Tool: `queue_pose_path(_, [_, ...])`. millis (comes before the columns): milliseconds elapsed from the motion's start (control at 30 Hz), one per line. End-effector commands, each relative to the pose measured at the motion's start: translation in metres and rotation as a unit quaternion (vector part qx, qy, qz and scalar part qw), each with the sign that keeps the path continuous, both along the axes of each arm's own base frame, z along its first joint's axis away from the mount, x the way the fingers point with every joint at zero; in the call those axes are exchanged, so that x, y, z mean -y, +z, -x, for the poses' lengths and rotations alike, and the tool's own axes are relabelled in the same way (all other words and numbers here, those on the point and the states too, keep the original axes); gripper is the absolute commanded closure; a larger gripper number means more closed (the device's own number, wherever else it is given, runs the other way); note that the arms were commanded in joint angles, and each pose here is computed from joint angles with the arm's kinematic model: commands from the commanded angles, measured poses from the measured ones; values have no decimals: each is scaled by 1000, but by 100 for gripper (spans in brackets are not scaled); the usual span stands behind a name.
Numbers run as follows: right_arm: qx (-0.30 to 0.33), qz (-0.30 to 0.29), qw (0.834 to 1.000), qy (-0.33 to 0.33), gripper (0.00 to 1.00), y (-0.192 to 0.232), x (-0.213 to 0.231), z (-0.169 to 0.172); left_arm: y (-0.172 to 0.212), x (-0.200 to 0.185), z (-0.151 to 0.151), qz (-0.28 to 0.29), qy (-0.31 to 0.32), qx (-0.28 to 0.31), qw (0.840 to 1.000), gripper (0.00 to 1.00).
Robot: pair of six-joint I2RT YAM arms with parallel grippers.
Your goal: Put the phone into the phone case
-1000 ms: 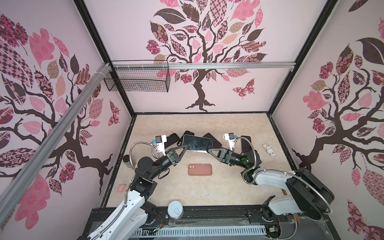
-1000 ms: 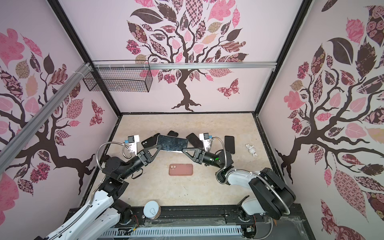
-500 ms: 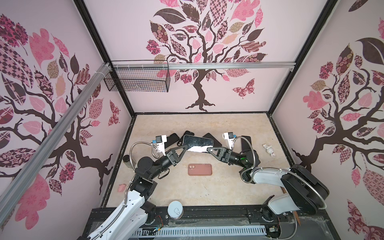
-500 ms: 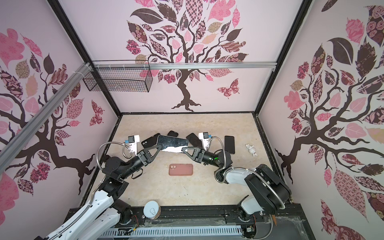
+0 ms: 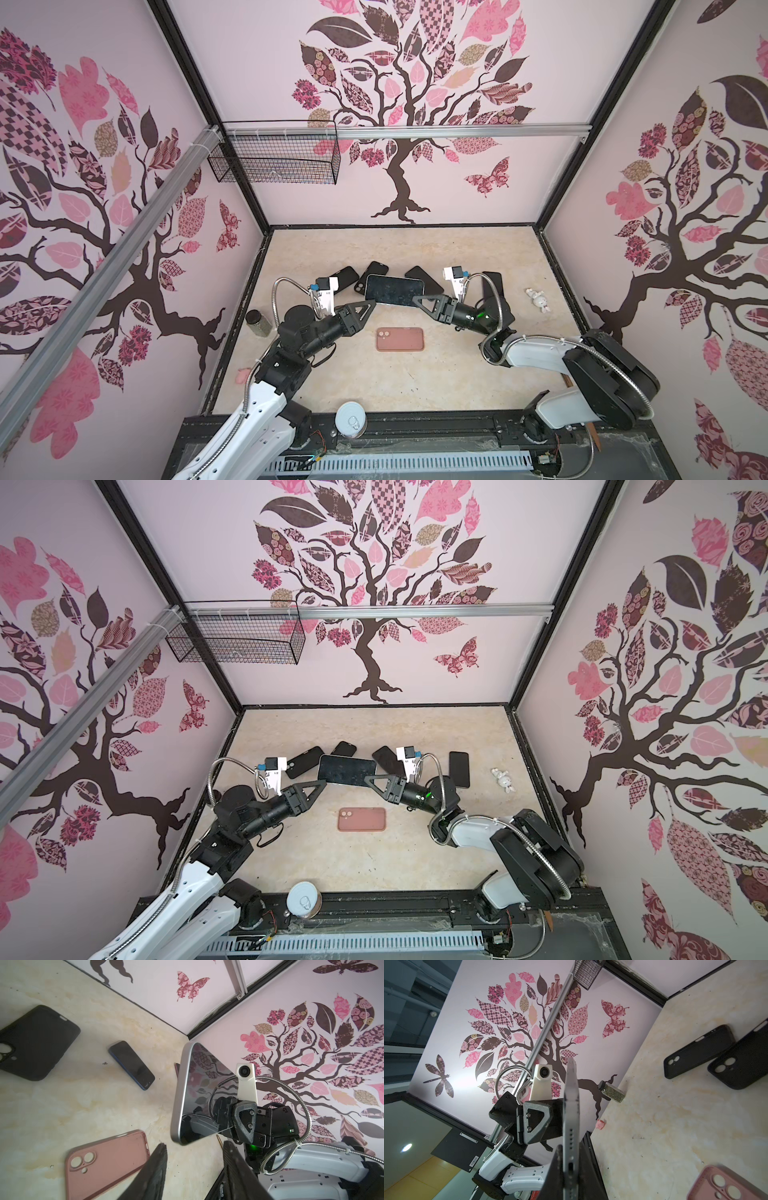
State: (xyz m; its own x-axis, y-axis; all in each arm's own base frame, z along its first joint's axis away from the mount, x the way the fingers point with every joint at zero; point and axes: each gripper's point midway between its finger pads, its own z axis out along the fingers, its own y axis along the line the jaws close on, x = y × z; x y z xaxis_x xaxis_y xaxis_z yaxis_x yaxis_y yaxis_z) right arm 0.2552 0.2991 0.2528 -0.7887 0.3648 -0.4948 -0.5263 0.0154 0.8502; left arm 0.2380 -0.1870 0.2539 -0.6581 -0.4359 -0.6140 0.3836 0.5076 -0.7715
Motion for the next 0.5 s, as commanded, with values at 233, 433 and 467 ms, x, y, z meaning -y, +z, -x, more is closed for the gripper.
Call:
queue_pose_path(233, [28, 128, 988, -79, 93, 0, 15, -18, -25, -18, -4, -92, 37, -24, 995, 33])
queue_pose_path(433, [8, 233, 967, -103, 93, -31, 29, -21, -54, -26, -10, -120, 62, -71, 988, 30])
queue_pose_path(467, [4, 244, 964, -103, 92, -35, 30, -20, -59, -26, -11, -124, 62, -77, 987, 30])
